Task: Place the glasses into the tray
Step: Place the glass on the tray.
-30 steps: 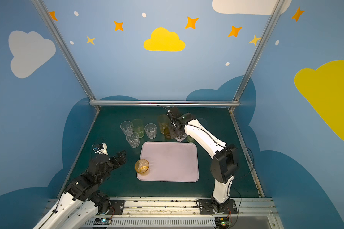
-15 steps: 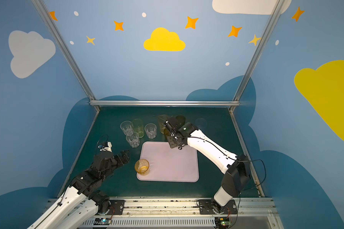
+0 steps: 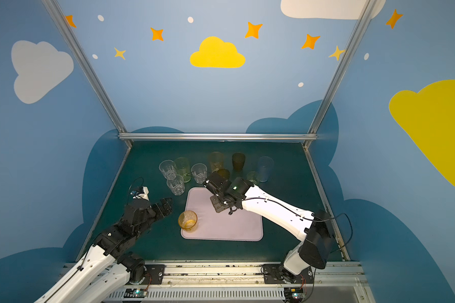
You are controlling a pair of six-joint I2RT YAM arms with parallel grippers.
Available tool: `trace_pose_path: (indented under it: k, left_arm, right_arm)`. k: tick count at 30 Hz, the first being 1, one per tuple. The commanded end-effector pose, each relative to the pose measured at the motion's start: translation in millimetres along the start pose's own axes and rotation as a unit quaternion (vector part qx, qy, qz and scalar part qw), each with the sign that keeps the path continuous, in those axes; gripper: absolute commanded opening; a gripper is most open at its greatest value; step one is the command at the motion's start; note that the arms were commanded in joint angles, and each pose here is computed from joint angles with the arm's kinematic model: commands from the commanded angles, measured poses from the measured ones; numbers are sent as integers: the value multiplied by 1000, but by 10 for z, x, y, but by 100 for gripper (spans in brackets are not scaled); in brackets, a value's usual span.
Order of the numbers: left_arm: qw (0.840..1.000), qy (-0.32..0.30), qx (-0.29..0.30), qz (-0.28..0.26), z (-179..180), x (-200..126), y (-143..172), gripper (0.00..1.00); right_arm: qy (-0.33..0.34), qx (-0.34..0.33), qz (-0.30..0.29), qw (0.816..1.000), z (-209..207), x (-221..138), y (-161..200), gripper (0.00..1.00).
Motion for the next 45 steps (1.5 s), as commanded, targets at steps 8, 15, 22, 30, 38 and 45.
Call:
trace_pose_path:
  k: [8, 15, 22, 30, 38, 45]
  left_arm:
    - [999, 13, -3, -32, 59, -110, -90, 100]
    - [999, 18, -6, -36, 79, -126, -86, 100]
    - [999, 20, -18, -46, 130, -176, -101, 100]
    - [998, 27, -17, -56, 166, -224, -113, 100]
    - [998, 31, -14, -56, 176, -225, -99, 100]
    - [998, 36, -13, -52, 166, -214, -78, 100]
  right_arm:
    - [-10, -12, 1, 1000, 413, 116, -104, 0]
    - [-31, -22, 14, 999, 710, 181, -75, 0]
    - [-45, -31, 50, 997, 974, 283, 58, 0]
    - [-58, -28, 82, 995, 1153, 407, 183, 0]
    - [-57, -17, 95, 994, 1195, 504, 201, 0]
    - [-63, -4, 96, 993, 1226, 534, 175, 13]
Point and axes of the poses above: each gripper's point midway between its finger pads, its own x axis out along the fingers, its own z axis along the line the jaws close on, y = z × x, the point moved 1 cm from there along -x, back along the fingers, and after that the axes turned 15 degrees about -x, right-handed, at the moved point
